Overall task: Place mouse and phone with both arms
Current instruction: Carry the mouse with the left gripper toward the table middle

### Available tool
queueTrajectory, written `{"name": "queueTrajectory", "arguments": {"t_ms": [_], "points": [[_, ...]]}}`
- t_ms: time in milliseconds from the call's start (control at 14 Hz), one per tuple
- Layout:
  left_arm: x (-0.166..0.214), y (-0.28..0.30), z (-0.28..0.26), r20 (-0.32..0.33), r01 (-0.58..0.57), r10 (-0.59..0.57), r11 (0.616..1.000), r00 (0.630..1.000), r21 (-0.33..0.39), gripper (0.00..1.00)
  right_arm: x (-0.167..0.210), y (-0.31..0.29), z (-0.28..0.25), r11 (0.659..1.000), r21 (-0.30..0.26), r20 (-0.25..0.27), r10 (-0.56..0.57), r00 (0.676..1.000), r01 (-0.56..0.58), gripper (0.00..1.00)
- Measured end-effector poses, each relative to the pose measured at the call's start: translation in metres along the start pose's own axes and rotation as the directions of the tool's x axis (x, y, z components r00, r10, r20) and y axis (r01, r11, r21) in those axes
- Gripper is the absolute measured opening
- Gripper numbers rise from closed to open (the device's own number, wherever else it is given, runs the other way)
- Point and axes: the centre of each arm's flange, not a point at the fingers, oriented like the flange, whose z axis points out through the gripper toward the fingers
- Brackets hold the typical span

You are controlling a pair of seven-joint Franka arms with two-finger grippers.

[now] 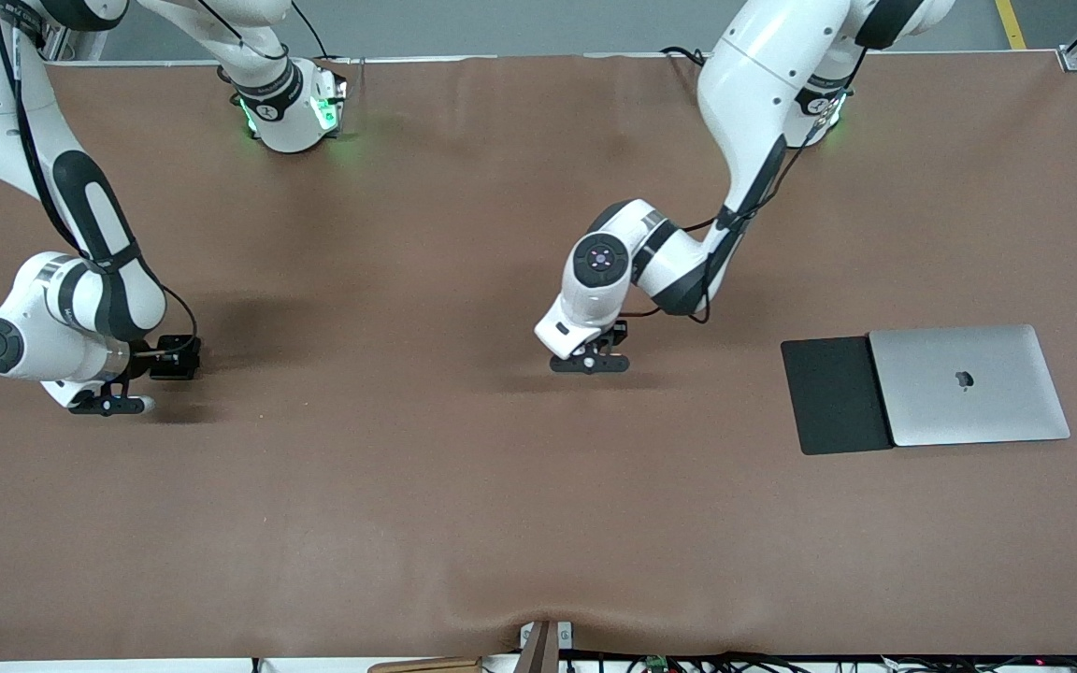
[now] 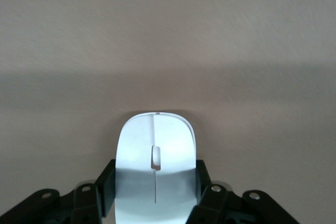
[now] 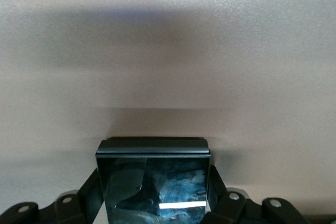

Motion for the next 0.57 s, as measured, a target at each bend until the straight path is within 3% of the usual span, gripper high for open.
{"name": "queueTrajectory", "arguments": {"t_ms": [357, 571], "points": [[-0.010, 0.013, 0.008, 0.005, -0.023, 0.023, 1.000, 1.000, 0.003, 0.64, 0.013, -0.029, -0.067, 1.000, 0.001, 0.007, -0.007, 1.000, 0.007, 0.81], [-0.010, 0.015, 0.006, 0.000, -0.026, 0.026, 1.000, 1.000, -0.001, 0.90, 0.019, -0.064, -0.109, 1.000, -0.008, 0.019, -0.015, 1.000, 0.016, 0.81]]}}
